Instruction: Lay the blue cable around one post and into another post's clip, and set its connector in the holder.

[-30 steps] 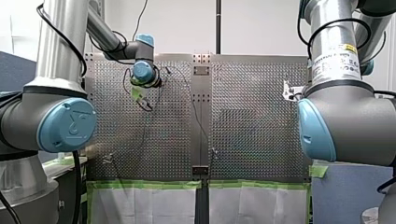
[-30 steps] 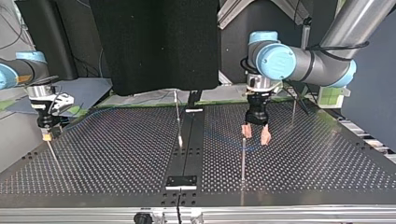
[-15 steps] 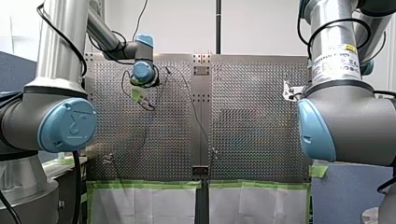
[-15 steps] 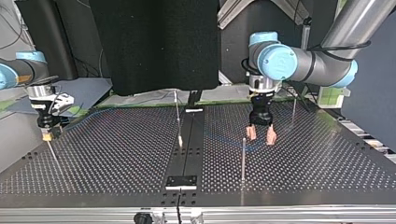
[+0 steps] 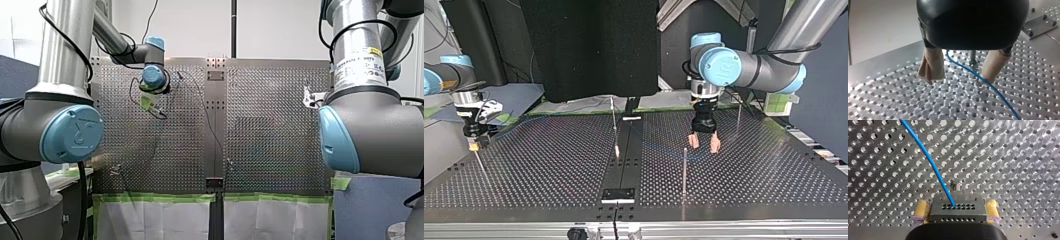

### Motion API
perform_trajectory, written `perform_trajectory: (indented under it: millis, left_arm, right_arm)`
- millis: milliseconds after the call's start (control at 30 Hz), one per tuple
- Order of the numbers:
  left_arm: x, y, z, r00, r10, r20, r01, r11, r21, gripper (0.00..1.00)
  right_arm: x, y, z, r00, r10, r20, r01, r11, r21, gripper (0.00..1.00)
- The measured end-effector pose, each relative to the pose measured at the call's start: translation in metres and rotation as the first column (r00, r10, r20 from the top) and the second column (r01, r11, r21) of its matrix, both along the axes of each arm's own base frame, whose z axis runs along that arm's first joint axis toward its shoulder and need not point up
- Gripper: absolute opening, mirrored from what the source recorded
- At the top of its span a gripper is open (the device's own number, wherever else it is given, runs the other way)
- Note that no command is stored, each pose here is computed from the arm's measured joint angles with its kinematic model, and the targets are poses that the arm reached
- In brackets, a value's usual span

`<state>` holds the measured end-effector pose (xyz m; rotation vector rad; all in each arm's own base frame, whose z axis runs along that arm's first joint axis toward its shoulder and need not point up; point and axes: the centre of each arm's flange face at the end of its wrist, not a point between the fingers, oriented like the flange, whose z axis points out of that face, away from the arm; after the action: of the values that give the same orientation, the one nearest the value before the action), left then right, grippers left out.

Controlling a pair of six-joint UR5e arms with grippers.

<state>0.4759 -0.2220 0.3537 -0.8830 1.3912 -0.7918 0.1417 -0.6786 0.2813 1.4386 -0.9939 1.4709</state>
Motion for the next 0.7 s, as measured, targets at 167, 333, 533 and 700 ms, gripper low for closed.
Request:
perform_trajectory:
  millis: [167, 333, 533, 700]
  left_arm:
    - [-0.001, 0.004, -0.001, 0.9994, 0.034, -0.004, -0.035, 0.9986, -0.040, 1.00]
    - [-0.002, 0.004, -0.001, 0.9991, 0.042, -0.010, -0.043, 0.9960, -0.079, 1.00]
    - [-0.004, -0.002, 0.000, 1.0000, 0.002, -0.005, -0.003, 0.9917, -0.129, 1.00]
    - [-0.007, -0.007, 0.009, 0.9990, -0.041, 0.016, 0.043, 0.9834, -0.176, 1.00]
  right_arm:
    - [0.000, 0.000, 0.000, 1.0000, 0.000, 0.000, 0.000, 1.0000, 0.000, 0.92]
    - [0.000, 0.000, 0.000, 1.0000, 0.000, 0.001, 0.000, 1.0000, 0.001, 0.92]
    - [0.000, 0.000, 0.000, 1.0000, -0.001, 0.000, 0.001, 1.0000, 0.000, 0.92]
    - [0.000, 0.000, 0.000, 1.0000, 0.000, 0.000, 0.000, 1.0000, 0.000, 0.92]
